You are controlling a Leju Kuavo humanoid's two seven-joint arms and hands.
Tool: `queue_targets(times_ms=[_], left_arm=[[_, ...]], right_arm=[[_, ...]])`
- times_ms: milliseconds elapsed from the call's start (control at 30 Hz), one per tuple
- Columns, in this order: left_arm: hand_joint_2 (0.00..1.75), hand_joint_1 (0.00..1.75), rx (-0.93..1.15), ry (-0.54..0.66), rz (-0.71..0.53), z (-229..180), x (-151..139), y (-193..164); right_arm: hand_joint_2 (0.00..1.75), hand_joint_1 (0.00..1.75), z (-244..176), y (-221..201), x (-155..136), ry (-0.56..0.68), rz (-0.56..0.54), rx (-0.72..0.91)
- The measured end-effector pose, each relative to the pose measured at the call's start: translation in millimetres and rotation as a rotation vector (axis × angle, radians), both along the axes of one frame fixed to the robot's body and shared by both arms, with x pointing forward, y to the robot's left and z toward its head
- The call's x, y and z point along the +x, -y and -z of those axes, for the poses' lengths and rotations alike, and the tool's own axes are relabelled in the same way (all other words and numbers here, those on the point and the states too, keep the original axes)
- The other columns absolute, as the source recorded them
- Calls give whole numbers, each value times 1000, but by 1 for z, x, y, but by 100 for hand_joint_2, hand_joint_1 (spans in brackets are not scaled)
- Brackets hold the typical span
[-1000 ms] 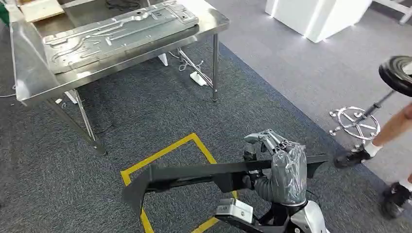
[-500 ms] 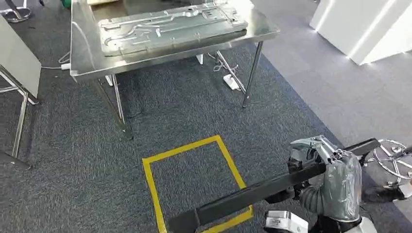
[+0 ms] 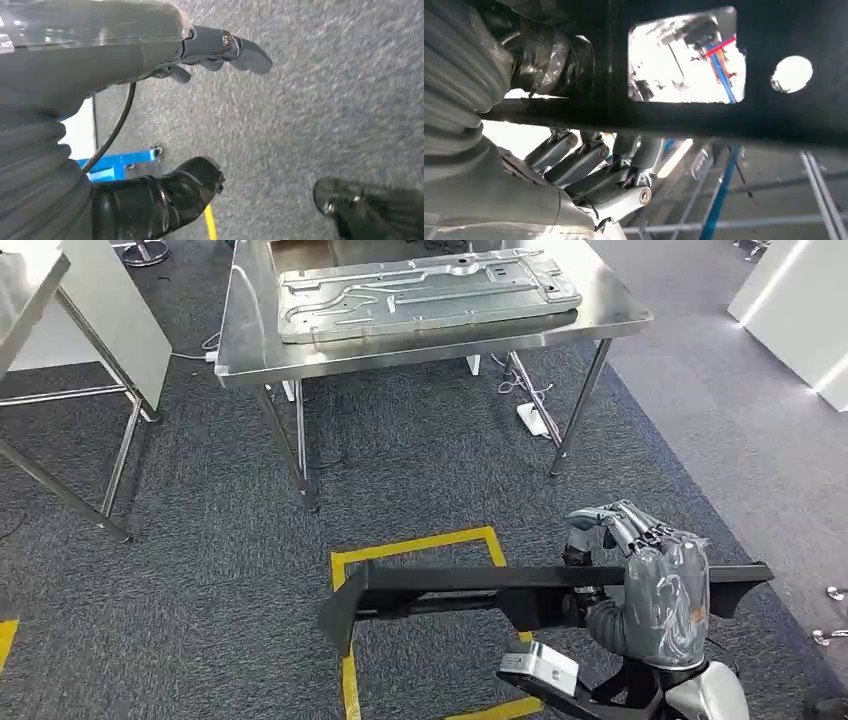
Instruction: Take the parts from the cabinet and place them on the table.
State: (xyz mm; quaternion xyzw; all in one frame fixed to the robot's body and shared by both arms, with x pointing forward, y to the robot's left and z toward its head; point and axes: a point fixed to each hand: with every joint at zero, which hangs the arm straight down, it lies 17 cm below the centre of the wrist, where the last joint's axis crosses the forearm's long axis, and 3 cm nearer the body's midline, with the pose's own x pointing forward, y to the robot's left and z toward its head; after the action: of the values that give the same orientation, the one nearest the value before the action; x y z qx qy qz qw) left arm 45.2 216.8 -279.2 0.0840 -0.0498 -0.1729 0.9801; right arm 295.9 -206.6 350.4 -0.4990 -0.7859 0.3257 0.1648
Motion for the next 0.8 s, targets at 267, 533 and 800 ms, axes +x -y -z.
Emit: queue_targets(times_ms=[267, 533, 800], left_arm=[[175, 0, -3, 2, 36, 0, 0, 1], [175, 0, -2, -1, 171, 0, -2, 4], [175, 0, -2, 23, 195, -1, 5, 5]], right_arm=[[175, 175, 15, 15, 3, -57, 56, -32], [175, 175, 11, 59, -38, -76, 153, -56], [175, 175, 2, 78, -55, -82, 178, -66]])
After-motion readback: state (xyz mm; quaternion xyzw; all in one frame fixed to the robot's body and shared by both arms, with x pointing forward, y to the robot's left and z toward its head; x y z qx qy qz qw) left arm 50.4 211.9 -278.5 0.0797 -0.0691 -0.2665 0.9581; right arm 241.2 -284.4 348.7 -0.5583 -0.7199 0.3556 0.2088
